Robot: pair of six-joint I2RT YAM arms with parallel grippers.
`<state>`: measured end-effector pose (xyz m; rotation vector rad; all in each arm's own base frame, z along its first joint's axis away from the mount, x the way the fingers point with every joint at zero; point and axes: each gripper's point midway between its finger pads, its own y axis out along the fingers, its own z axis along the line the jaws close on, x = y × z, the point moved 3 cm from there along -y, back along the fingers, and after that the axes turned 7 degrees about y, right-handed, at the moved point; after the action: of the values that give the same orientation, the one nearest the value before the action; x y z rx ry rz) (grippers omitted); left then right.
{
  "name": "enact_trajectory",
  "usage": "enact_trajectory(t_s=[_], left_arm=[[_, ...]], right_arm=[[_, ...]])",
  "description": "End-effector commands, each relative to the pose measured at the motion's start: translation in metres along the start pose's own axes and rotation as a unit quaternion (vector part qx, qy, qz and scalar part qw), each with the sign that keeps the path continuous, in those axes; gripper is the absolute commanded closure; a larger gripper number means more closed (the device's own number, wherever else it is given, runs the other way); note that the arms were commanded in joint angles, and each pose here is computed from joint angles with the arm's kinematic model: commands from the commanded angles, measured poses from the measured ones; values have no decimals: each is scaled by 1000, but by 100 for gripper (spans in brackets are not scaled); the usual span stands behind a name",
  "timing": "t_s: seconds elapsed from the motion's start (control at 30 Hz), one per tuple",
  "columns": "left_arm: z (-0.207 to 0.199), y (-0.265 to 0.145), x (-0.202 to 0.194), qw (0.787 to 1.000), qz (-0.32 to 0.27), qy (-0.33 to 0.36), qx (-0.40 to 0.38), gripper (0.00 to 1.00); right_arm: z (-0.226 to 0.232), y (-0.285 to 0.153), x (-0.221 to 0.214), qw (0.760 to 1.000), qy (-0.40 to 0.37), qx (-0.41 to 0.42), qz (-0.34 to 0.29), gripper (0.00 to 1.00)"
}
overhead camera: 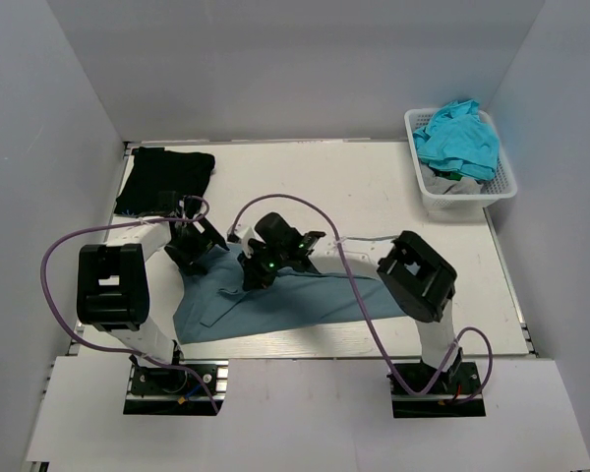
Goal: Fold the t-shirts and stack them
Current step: Fold the other side of the tshirt into a rectangle, then rotate the tshirt 90 degrees
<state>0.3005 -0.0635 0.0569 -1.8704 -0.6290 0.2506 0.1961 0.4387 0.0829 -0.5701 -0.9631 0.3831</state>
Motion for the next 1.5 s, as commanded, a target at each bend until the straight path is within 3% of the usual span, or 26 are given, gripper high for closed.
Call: enact_trajectory(t_s=[0.0,0.23,0.27,0.33,0.43,0.6,0.77,0.93,1.07,1.23,1.4,1.47], left_arm=[[18,9,-10,999,8,2,36,0],[16,5,-8,999,1,3,38,0],[16,5,-8,999,1,3,38,0],[17,3,-8,999,-2,3,42,0],[20,0,-10,999,1,6,50,0],[15,-12,-4,998,-16,18,57,0],[-5,-53,9,995,-68,59,46,0],[-4,-79,-9,992,-76,90,51,0],[-10,-84,-34,992,-65,105,19,0],[-7,-43,-79,994,5,106,2,7],[2,-22,-89,991,29,107,70,7],[4,-19,-79,991,12,94,99,7]], right_arm=[[22,-25,12,999,-24,14,-33,100],[32,-63,-45,1000,-5,-2,2,100],[32,-66,-53,1000,1,-7,17,58],[34,-74,-70,999,12,-12,43,10],[41,-89,-77,998,19,-21,48,10],[30,-114,-56,993,58,-100,-32,10],[-35,-165,-31,936,133,-305,-116,10],[-85,-198,-50,891,227,-378,-106,10],[-115,-205,-88,861,322,-387,-71,10],[-151,-224,-114,814,402,-415,-65,10],[-172,-239,-136,776,467,-418,-70,10],[-176,-240,-155,763,482,-427,-54,10]])
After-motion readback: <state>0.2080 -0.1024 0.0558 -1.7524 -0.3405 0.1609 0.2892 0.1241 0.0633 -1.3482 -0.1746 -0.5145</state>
